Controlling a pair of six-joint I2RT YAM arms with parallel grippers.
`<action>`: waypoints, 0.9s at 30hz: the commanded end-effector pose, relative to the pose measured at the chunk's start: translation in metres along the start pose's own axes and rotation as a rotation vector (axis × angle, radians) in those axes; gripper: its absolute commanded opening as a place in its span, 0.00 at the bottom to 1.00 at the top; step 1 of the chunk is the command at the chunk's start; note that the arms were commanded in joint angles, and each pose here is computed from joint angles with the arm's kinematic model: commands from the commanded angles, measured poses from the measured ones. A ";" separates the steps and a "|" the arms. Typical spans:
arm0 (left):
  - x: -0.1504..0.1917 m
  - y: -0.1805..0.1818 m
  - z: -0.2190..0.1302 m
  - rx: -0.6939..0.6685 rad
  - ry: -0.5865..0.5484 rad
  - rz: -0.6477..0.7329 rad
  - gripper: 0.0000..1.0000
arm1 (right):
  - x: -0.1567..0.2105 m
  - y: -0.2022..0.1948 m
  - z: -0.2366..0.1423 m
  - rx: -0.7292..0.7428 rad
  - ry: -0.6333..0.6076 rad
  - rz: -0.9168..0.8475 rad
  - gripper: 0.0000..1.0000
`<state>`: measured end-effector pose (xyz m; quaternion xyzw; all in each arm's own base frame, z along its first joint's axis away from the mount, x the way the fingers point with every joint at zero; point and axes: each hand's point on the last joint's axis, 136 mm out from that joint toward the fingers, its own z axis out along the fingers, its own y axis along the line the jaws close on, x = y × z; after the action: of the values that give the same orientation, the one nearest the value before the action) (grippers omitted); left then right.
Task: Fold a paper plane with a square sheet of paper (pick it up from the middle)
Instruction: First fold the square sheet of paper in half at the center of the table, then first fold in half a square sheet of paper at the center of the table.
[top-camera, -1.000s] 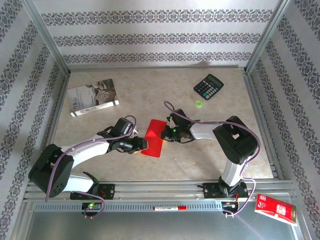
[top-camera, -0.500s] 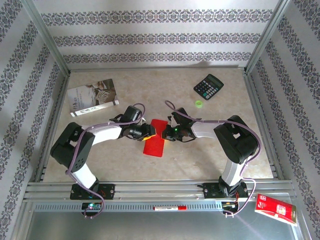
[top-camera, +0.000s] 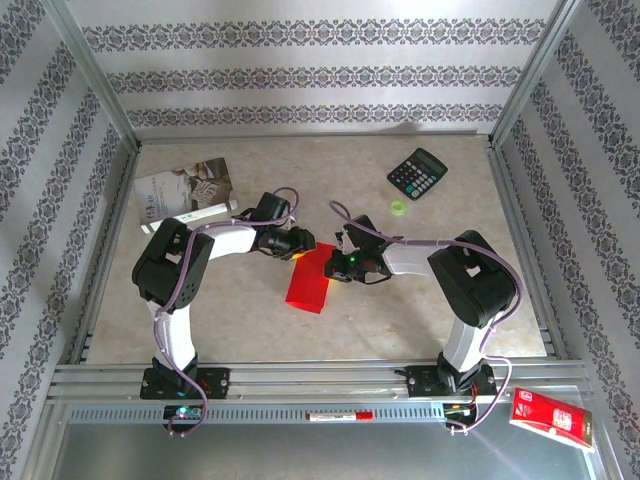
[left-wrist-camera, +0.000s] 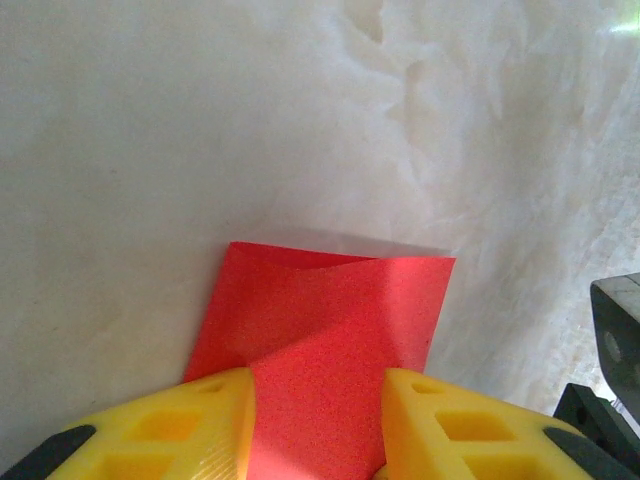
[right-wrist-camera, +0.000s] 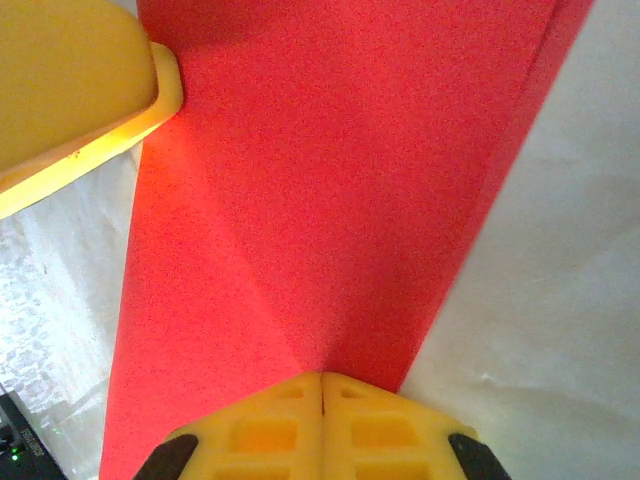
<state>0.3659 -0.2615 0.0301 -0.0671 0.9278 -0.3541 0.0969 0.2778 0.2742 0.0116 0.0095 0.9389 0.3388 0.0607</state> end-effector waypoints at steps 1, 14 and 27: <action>0.006 0.018 0.004 -0.047 0.036 0.009 0.38 | 0.039 -0.071 0.002 0.235 0.117 0.101 0.00; 0.050 0.041 -0.005 -0.132 0.009 -0.063 0.38 | -0.026 0.016 -0.039 -0.138 -0.055 0.107 0.07; 0.072 0.050 -0.005 -0.179 -0.053 -0.123 0.38 | -0.030 0.018 -0.003 -0.079 -0.012 0.098 0.09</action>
<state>0.3199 -0.2521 0.0258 -0.1139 0.9269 -0.3300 0.1375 0.3037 0.2807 0.0389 0.0516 0.9187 0.3873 0.0579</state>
